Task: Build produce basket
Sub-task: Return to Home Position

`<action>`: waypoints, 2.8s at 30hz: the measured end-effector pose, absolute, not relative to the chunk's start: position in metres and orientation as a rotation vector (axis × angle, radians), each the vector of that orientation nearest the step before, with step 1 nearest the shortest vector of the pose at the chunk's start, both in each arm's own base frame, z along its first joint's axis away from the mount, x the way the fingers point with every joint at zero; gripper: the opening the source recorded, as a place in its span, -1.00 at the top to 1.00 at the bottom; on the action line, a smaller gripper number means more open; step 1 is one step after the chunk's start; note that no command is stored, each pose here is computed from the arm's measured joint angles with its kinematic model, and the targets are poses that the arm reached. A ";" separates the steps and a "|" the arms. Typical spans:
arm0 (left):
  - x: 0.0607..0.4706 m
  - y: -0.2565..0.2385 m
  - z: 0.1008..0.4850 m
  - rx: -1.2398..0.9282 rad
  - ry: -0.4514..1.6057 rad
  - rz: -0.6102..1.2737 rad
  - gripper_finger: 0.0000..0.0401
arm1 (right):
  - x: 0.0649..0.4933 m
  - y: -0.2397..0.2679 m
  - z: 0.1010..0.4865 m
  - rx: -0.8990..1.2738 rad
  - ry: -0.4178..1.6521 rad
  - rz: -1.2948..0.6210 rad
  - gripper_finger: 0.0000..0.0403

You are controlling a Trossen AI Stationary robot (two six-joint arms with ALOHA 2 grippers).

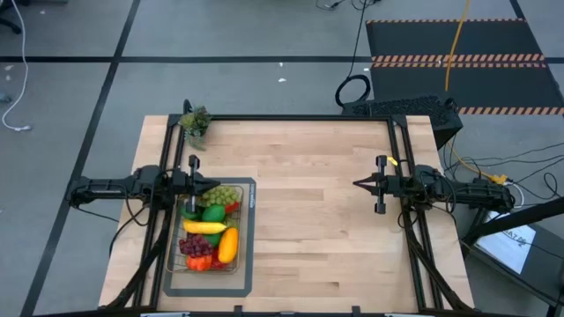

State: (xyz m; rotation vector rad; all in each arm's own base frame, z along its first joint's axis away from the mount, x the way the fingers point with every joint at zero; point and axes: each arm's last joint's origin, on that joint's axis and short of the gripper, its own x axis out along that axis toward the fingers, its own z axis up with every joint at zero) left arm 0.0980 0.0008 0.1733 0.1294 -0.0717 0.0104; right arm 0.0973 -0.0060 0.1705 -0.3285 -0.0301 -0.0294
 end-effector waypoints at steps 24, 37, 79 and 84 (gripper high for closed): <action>0.098 0.002 0.167 0.129 -0.006 0.035 0.97 | 0.097 -0.006 0.171 -0.329 -0.030 -0.029 1.00; 0.098 0.002 0.167 0.126 -0.004 0.035 0.95 | 0.097 -0.006 0.171 -0.329 -0.030 -0.029 1.00; 0.098 0.002 0.167 0.126 -0.002 0.035 0.95 | 0.097 -0.006 0.171 -0.329 -0.030 -0.029 1.00; 0.098 0.002 0.167 0.126 -0.002 0.035 0.95 | 0.097 -0.006 0.171 -0.329 -0.030 -0.029 1.00</action>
